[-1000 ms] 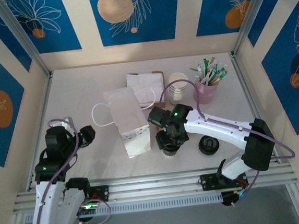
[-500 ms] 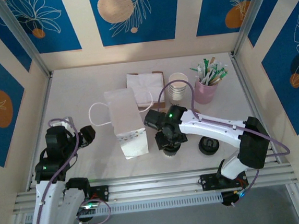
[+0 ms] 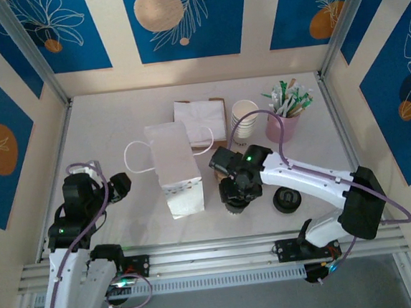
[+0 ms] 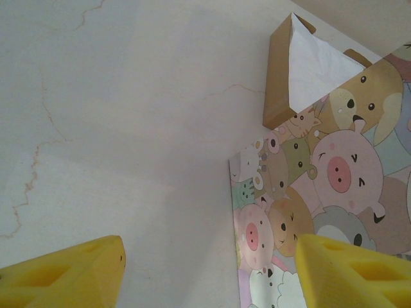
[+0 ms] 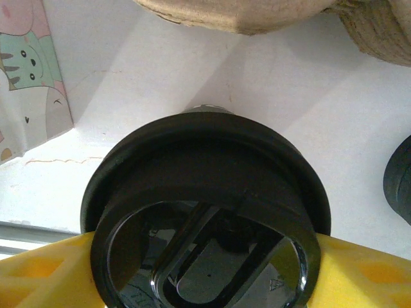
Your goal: Pack the takeout coffee
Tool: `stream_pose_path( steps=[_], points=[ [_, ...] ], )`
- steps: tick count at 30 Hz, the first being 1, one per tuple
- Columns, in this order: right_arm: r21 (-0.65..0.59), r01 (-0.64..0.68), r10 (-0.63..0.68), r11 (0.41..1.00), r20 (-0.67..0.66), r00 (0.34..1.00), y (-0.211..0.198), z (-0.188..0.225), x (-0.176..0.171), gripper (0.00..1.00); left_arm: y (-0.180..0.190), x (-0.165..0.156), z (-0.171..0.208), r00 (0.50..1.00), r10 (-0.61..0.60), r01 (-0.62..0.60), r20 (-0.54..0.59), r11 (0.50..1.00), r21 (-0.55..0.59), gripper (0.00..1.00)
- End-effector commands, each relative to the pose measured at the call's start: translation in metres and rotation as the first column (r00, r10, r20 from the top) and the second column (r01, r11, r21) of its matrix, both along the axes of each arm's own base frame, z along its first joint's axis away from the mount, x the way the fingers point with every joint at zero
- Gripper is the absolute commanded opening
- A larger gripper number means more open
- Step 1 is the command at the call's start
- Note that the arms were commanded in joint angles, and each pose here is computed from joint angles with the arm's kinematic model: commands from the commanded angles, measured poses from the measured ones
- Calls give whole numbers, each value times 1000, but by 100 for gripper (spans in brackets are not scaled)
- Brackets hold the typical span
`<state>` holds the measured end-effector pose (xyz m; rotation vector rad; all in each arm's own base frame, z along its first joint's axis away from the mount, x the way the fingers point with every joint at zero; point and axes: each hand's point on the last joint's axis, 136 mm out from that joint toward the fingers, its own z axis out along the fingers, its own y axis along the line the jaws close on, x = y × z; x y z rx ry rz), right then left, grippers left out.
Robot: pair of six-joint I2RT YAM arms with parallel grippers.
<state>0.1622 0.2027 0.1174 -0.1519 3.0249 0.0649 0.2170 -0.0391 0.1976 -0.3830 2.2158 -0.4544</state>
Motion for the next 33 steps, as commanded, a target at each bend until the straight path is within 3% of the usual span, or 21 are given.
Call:
stream_pose_path(
  steps=[1, 5, 16, 23, 33],
  points=[
    [-280, 15, -48, 960, -111, 993, -48, -32, -21, 71, 2, 2, 0, 1000, 2, -2, 8, 1000, -1, 70],
    [-312, -1, -29, 950, -90, 996, -45, -29, -19, 71, 2, 2, 0, 1000, 3, -3, 8, 1000, 0, 70],
    [-220, 100, -98, 970, 23, 995, -63, 16, -8, 70, 2, 2, -1, 1000, 2, -2, 5, 1000, -1, 70],
    [-100, 177, -177, 979, 5, 984, -67, 10, -10, 71, 2, 2, 0, 1000, 3, -3, 6, 1000, -3, 70],
    [-73, 191, -190, 979, 16, 982, -67, 11, -6, 77, 2, 2, -1, 1000, 2, -2, 3, 1000, -2, 70]
  ],
)
